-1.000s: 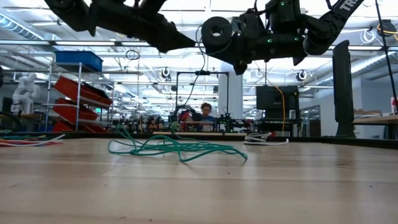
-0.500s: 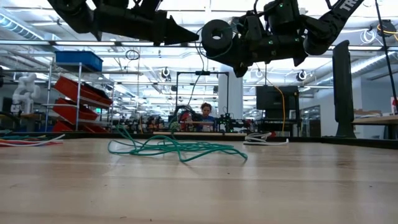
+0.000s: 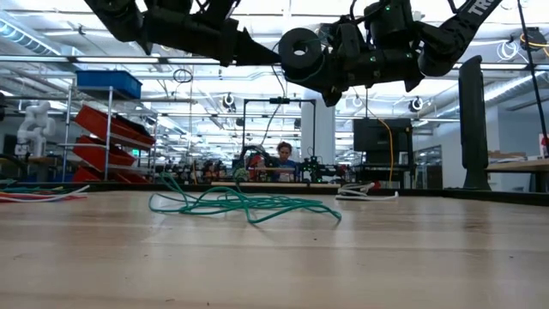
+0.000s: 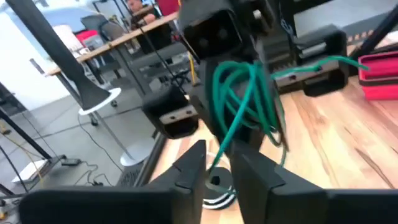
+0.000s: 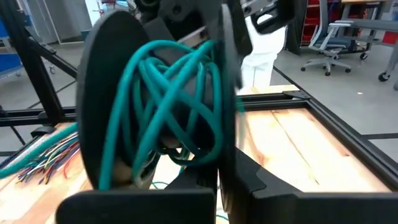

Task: Coil cords
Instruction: Coil the green wire onto the spool

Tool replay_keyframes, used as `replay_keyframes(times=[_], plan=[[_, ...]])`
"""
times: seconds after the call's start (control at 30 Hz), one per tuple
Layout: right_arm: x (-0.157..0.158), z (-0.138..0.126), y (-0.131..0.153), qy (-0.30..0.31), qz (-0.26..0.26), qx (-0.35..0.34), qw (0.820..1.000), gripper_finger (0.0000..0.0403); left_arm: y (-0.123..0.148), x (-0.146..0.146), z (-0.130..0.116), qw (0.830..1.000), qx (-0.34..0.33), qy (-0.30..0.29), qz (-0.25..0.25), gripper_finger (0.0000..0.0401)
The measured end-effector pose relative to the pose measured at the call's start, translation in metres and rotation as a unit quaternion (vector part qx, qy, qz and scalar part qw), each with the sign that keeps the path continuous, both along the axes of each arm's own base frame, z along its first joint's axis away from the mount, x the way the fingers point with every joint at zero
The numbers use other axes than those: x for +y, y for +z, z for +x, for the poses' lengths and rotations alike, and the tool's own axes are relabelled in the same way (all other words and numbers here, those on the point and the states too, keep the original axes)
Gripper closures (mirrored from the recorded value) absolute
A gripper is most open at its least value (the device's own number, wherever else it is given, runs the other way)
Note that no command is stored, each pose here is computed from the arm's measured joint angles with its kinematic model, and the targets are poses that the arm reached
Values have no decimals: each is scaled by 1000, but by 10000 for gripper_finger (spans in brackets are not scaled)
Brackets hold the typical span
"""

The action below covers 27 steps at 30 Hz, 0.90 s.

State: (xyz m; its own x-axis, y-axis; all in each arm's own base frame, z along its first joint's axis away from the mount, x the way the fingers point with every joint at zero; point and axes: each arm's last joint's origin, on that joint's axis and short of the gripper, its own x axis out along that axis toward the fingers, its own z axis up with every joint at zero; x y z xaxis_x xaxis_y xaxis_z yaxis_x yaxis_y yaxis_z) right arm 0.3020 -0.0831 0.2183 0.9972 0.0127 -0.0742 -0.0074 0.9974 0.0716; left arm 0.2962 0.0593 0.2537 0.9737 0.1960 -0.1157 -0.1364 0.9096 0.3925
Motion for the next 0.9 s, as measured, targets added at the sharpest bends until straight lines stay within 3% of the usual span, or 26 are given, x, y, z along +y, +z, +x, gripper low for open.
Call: replay_keyframes(times=[0.2, 0.53, 0.9], plan=[[-1, 0, 0, -14, 0, -1, 1000, 403, 2, 1, -1, 1000, -5, 17, 9, 391], [-4, -1, -2, -51, -4, 12, 999, 403, 6, 3, -3, 998, -4, 54, 31, 398], [-4, -1, -3, -50, -6, 15, 999, 403, 12, 8, -14, 990, 19, 128, 57, 400]])
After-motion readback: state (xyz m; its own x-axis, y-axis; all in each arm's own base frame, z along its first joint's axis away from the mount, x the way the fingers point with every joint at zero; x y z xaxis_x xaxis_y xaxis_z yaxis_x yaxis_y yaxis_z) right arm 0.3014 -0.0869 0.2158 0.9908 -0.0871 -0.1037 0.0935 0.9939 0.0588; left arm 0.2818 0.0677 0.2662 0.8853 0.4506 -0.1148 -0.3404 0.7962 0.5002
